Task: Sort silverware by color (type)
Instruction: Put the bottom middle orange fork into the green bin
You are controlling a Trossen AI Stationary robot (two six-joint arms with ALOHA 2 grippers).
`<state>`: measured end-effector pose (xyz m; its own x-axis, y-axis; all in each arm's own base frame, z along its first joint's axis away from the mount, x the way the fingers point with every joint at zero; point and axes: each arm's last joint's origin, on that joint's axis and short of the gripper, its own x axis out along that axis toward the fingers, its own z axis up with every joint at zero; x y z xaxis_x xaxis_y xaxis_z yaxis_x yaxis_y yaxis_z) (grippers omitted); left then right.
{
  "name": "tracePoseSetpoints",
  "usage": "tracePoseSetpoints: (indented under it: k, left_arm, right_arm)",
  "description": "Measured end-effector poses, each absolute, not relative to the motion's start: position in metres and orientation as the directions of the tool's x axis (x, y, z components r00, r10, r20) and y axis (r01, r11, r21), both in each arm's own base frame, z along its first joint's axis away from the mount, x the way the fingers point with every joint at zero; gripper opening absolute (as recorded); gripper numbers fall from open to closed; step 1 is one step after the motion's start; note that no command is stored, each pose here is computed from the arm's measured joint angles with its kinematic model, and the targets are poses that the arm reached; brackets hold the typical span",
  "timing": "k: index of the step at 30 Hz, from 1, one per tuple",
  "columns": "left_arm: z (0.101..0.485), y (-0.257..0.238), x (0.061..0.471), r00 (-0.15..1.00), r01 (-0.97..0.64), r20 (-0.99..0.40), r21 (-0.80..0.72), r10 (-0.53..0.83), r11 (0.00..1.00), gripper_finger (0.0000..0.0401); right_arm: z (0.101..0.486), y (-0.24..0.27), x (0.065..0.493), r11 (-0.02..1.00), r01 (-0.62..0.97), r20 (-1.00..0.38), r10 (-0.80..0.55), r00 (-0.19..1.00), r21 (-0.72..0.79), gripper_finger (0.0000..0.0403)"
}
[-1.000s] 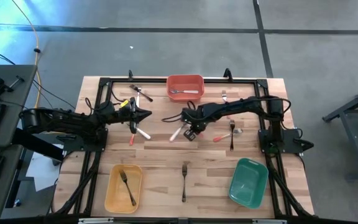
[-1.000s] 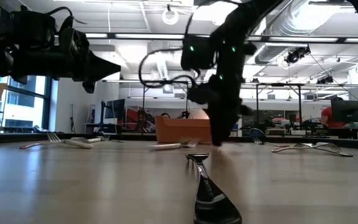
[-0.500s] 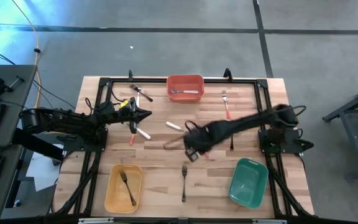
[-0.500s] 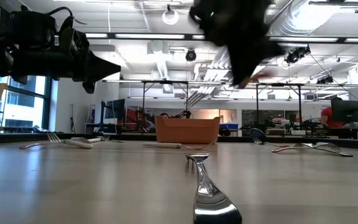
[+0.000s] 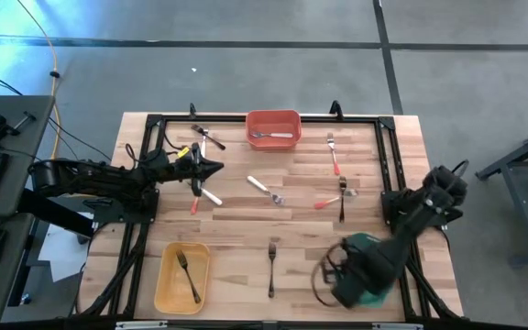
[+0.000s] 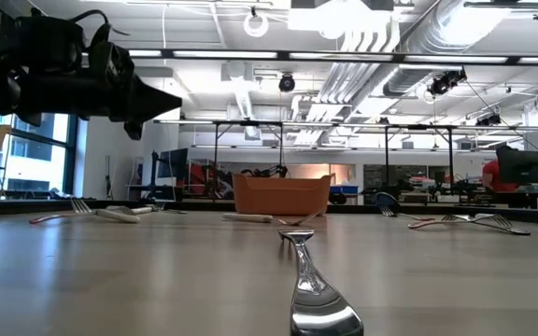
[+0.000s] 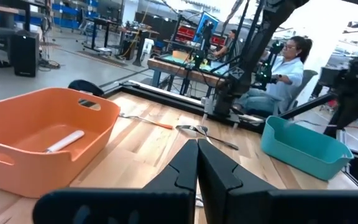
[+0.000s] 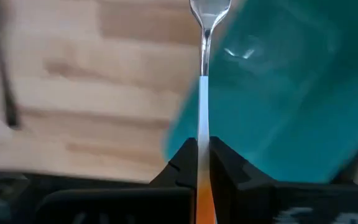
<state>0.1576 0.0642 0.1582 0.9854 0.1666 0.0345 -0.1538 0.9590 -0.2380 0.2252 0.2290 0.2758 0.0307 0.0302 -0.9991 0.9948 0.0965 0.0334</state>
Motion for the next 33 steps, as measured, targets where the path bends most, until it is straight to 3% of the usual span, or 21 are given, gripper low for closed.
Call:
tracePoseSetpoints:
  k: [5,10,18,25,28,33]
  left_arm:
    - [0.163,0.066,0.161,0.984,-0.152,0.053,-0.227,0.168,0.962,0.0]
    - [0.165,0.066,0.162,0.984,-0.151,0.059,-0.226,0.168,0.962,0.0]
    - [0.166,0.066,0.162,0.983,-0.155,0.062,-0.215,0.172,0.964,0.0]
    - [0.165,0.066,0.162,0.984,-0.157,0.055,-0.204,0.171,0.966,0.0]
    - [0.162,0.067,0.162,0.985,-0.164,0.029,-0.186,0.172,0.969,0.0]
    - [0.156,0.067,0.162,0.984,-0.176,-0.039,-0.156,0.172,0.972,0.0]
  right_arm:
    - [0.265,0.235,0.214,0.105,0.985,-0.99,0.004,-0.14,-0.138,0.0]
    - [0.255,0.235,0.214,0.099,0.983,-0.987,-0.001,-0.158,-0.157,0.0]
    - [0.205,0.23,0.208,0.088,0.977,-0.98,0.027,-0.199,-0.196,0.0]
    - [0.171,0.228,0.205,0.12,0.98,-0.982,0.092,-0.167,-0.156,0.0001]
    - [0.167,0.227,0.204,0.164,0.976,-0.982,0.098,-0.162,-0.144,0.0019]
    - [0.177,0.224,0.205,0.266,0.954,-0.981,0.092,-0.168,-0.139,0.0086]
